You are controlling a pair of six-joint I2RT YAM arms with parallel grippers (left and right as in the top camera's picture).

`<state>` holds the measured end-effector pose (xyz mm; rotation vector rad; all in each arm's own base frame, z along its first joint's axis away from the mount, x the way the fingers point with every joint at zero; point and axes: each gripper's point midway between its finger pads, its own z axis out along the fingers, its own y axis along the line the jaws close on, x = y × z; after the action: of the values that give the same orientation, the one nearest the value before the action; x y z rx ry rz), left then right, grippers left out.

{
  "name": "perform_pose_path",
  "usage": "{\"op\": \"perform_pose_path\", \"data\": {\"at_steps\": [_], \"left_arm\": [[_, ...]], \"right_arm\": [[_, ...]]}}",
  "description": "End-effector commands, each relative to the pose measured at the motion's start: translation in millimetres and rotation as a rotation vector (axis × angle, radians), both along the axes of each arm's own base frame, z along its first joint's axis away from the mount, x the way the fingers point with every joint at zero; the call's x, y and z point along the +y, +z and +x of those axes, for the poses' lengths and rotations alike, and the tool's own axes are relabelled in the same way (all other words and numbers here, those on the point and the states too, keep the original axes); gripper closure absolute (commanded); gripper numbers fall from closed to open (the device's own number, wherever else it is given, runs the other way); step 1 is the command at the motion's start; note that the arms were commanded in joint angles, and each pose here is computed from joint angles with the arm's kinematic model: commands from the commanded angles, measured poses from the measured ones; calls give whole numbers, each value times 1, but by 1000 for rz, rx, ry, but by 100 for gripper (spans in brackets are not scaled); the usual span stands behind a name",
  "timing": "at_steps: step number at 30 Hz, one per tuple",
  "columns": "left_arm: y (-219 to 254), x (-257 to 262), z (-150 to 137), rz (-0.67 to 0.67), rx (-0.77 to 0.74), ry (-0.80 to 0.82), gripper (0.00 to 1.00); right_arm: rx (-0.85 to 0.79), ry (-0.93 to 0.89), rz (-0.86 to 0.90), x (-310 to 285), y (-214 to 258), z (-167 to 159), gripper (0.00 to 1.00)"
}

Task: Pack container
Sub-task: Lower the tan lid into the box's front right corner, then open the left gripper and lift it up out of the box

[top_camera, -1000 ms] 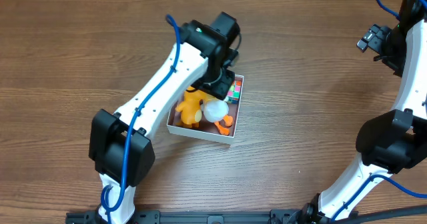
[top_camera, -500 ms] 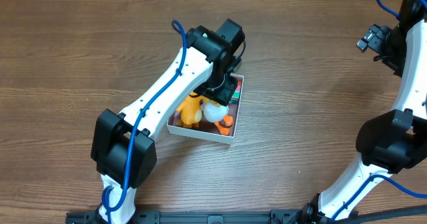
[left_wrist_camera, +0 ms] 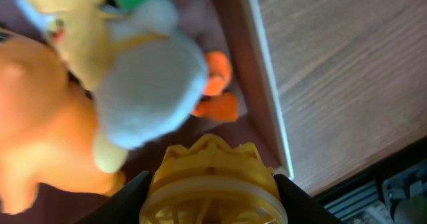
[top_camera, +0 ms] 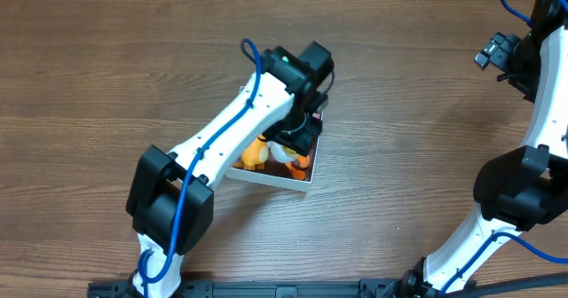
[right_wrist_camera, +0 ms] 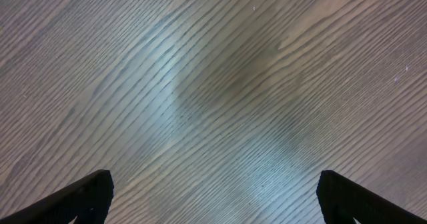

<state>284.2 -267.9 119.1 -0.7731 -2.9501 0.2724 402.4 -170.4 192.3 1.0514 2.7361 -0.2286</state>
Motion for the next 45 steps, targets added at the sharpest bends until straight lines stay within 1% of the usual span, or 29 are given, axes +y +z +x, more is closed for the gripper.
{"op": "perform_pose_path", "data": {"at_steps": [1, 4, 10, 11, 13, 22, 24, 27, 29, 31, 33, 36, 38, 41, 45], "left_arm": [[-7, -4, -10, 33, 7, -25, 45], [-8, 0, -8, 59, -4, -13, 44], [-8, 2, -7, 69, -7, -9, 43], [-8, 3, -6, 76, -13, -8, 41], [-9, 4, -6, 82, -16, -9, 30], [-10, 5, -6, 83, -14, -7, 30], [-10, 6, -4, 79, -18, -2, 29], [-4, 8, 5, 67, -31, 19, 22], [5, 11, 15, 52, -50, 47, 16], [19, 16, 27, 36, -77, 77, 14], [37, 26, 42, 32, -116, 112, 10], [72, 51, 66, 49, -205, 175, 0], [94, 68, 78, 61, -259, 216, 0], [117, 88, 86, 69, -308, 263, 0], [135, 112, 85, 100, -340, 322, 0]], "right_arm": [[-17, 7, -6, 1, 7, 0, 0], [-18, 7, -6, 2, 7, 0, 0], [-18, 6, -6, 1, 7, 0, 0], [-18, 6, -6, 1, 7, 0, 0], [-18, 6, -6, 1, 7, 0, 0], [-17, 7, -6, 1, 7, 0, 0], [-18, 6, -6, 1, 7, 0, 0], [-18, 6, -6, 1, 7, 0, 0], [-18, 6, -6, 1, 7, 0, 0], [-18, 6, -6, 1, 7, 0, 0], [-18, 6, -6, 1, 7, 0, 0], [-18, 6, -6, 1, 7, 0, 0], [-18, 6, -6, 1, 7, 0, 0], [-18, 6, -6, 1, 7, 0, 0], [-18, 6, -6, 1, 7, 0, 0]]}}
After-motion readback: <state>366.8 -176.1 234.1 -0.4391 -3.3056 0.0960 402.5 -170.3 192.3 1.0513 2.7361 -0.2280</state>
